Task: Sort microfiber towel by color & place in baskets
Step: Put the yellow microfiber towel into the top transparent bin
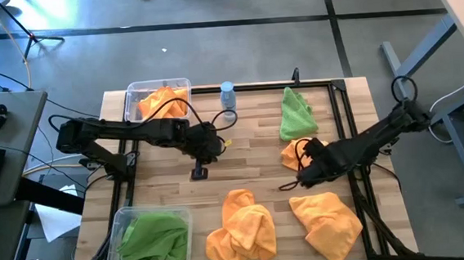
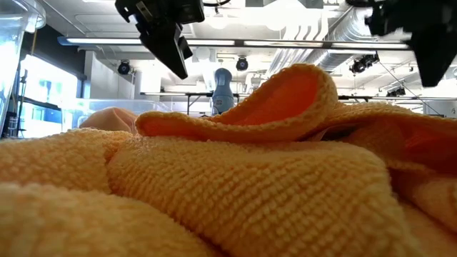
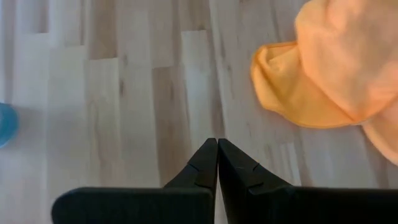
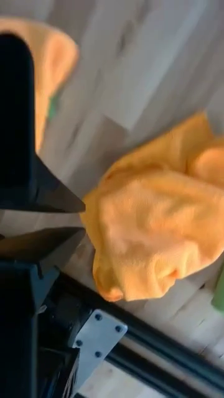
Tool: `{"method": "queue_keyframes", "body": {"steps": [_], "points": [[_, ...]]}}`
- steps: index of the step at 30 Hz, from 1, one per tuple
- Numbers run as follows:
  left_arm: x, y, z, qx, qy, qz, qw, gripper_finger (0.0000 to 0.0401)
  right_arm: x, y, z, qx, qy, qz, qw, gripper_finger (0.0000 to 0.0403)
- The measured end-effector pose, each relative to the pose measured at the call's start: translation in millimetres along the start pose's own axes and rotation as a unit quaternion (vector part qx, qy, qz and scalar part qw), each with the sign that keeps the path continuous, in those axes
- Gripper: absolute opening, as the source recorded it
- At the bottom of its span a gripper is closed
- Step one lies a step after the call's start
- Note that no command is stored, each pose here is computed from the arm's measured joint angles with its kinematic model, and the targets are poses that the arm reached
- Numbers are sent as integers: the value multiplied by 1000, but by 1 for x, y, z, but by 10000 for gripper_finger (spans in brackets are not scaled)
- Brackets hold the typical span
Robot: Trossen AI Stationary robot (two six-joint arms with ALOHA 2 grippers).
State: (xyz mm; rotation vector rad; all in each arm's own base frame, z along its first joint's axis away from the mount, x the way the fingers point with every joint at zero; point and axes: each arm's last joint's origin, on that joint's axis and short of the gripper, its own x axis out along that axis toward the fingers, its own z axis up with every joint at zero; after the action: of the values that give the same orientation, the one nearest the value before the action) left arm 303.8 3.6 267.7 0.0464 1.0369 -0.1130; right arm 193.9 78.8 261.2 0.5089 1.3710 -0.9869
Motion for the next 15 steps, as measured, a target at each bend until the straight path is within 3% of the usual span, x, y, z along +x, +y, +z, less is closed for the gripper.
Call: {"method": "queue_keyframes", "body": {"steps": [4,10,15], "points": [[0,-1,0,2,-2,-21,1000,0,22,1,11,18,20,-2,1000,108],[0,-2,0,11,-4,-29,1000,0,57,3,30,-46,30,41,998,192],[0,-2,1,-1,-6,-29,1000,0,91,0,35,-90,53,69,992,221]]}}
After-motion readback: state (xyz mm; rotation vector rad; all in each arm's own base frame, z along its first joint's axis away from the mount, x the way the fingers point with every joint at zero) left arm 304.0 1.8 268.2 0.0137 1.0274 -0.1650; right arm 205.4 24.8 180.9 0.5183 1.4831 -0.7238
